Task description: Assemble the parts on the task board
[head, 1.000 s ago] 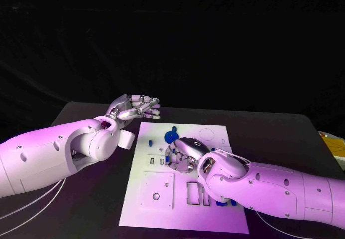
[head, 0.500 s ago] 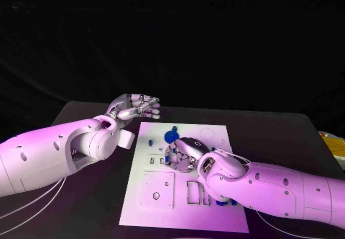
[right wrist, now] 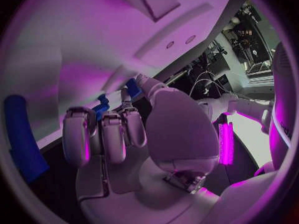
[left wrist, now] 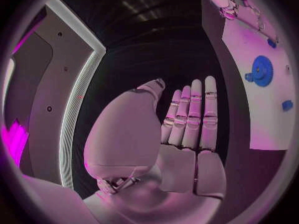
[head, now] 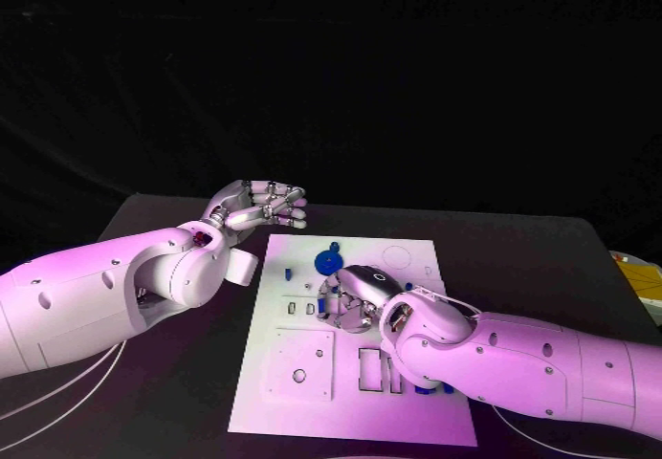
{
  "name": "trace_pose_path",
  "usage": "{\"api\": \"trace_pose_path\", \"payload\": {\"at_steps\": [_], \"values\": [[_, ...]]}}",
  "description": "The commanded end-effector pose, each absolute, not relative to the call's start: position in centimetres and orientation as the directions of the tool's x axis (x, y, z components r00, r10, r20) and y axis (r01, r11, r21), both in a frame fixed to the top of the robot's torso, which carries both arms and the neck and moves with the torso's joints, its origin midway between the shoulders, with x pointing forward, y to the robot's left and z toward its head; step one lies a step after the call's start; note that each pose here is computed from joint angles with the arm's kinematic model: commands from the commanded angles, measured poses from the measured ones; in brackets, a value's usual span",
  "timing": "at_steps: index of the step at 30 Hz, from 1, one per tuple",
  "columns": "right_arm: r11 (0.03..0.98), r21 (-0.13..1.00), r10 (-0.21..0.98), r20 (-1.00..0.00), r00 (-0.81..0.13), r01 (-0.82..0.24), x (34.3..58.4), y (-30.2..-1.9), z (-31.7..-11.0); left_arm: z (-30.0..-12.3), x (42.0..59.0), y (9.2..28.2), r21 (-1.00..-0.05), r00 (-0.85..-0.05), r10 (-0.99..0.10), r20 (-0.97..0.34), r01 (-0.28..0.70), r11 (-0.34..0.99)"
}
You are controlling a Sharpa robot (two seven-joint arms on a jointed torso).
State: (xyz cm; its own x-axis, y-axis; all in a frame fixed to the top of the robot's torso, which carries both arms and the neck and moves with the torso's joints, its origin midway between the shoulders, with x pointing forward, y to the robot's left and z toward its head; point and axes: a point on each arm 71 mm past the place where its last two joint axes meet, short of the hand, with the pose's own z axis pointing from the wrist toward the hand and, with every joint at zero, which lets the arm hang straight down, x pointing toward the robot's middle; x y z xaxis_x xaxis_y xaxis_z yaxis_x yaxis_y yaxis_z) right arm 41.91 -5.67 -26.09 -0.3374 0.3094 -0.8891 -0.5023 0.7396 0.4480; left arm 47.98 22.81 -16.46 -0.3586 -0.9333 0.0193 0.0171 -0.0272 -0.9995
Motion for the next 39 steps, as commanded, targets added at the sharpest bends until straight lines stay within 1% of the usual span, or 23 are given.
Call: {"api": "trace_pose_path", "payload": {"at_steps": [1,15,19,23,26,28,32,35,39], "values": [[0.742,0.443,0.297,-0.890,-0.345,-0.503,41.8,-5.6,-26.3,-16.4,47.9,22.6,-0.999,-0.376,-0.926,0.029,0.017,-0.039],[0.734,0.457,0.321,-0.885,-0.337,-0.503,41.9,-5.7,-26.2,-16.4,48.0,22.6,-0.999,-0.375,-0.927,0.029,0.015,-0.037],[0.723,0.471,0.361,-0.882,-0.304,-0.506,41.8,-6.2,-25.7,-16.5,48.0,22.7,-0.999,-0.372,-0.928,0.027,0.012,-0.034],[0.695,0.502,0.419,-0.865,-0.277,-0.516,41.6,-7.2,-24.8,-16.7,48.1,22.7,-1.000,-0.386,-0.922,-0.003,-0.005,0.005],[0.651,0.547,0.475,-0.834,-0.280,-0.526,41.6,-8.2,-23.7,-17.1,48.1,22.7,-0.998,-0.416,-0.908,-0.053,-0.020,0.068],[0.611,0.590,0.516,-0.803,-0.300,-0.528,41.8,-9.2,-22.6,-17.3,48.0,22.6,-0.990,-0.437,-0.893,-0.109,-0.029,0.135],[0.561,0.665,0.576,-0.741,-0.344,-0.494,42.3,-11.1,-21.0,-18.0,48.0,22.5,-0.964,-0.469,-0.859,-0.203,-0.059,0.260],[0.541,0.707,0.612,-0.702,-0.363,-0.455,42.8,-12.8,-19.8,-18.7,47.8,22.4,-0.923,-0.512,-0.812,-0.280,-0.089,0.374],[0.535,0.738,0.656,-0.670,-0.348,-0.411,43.6,-15.3,-18.6,-19.6,47.4,22.3,-0.826,-0.589,-0.706,-0.394,-0.111,0.553]]}}
